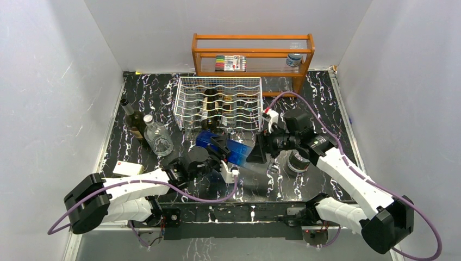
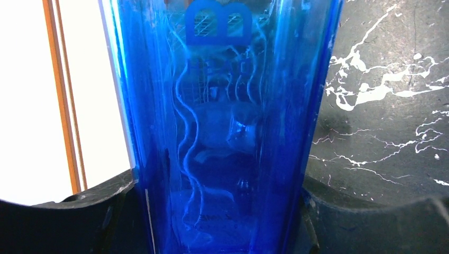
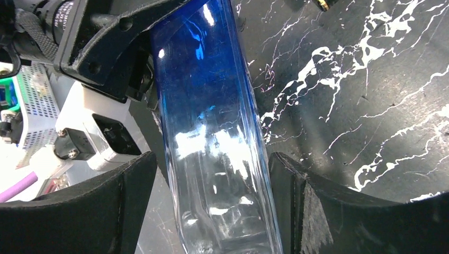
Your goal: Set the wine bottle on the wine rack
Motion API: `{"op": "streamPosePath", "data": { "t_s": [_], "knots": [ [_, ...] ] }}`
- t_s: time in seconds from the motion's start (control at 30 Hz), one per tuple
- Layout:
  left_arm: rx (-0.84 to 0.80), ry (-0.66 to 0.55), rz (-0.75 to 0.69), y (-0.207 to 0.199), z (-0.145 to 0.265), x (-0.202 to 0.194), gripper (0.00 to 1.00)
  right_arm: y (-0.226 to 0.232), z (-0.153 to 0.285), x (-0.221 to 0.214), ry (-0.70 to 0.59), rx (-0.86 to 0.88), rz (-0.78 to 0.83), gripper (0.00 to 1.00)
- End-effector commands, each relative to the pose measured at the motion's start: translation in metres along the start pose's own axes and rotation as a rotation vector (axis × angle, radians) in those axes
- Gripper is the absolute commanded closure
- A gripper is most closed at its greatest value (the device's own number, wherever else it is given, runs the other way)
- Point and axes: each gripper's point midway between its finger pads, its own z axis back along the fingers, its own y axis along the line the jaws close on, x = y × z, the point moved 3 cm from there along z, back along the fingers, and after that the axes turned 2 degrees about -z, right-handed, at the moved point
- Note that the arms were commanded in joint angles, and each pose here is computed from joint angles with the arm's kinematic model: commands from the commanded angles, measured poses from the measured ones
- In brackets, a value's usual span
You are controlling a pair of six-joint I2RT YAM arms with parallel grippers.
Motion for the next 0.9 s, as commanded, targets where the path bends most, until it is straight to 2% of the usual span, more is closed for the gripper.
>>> {"op": "streamPosePath", "data": {
  "t_s": [0.0, 0.57, 0.87],
  "knots": [
    [0.240, -0.070, 0.022, 0.061, 0.008, 0.016, 1.00, 0.013, -0.013, 0.001, 0.019, 0.018, 0.047, 0.14],
    [0.184, -0.059, 0.042, 0.047, 0.006, 0.014, 1.00, 0.014, -0.050, -0.023, 0.187, -0.078, 0.102, 0.14],
    [0.201, -0.063, 0.070, 0.052, 0.009, 0.014, 1.00, 0.017, -0.059, -0.035, 0.249, -0.052, 0.120, 0.18]
  ]
}}
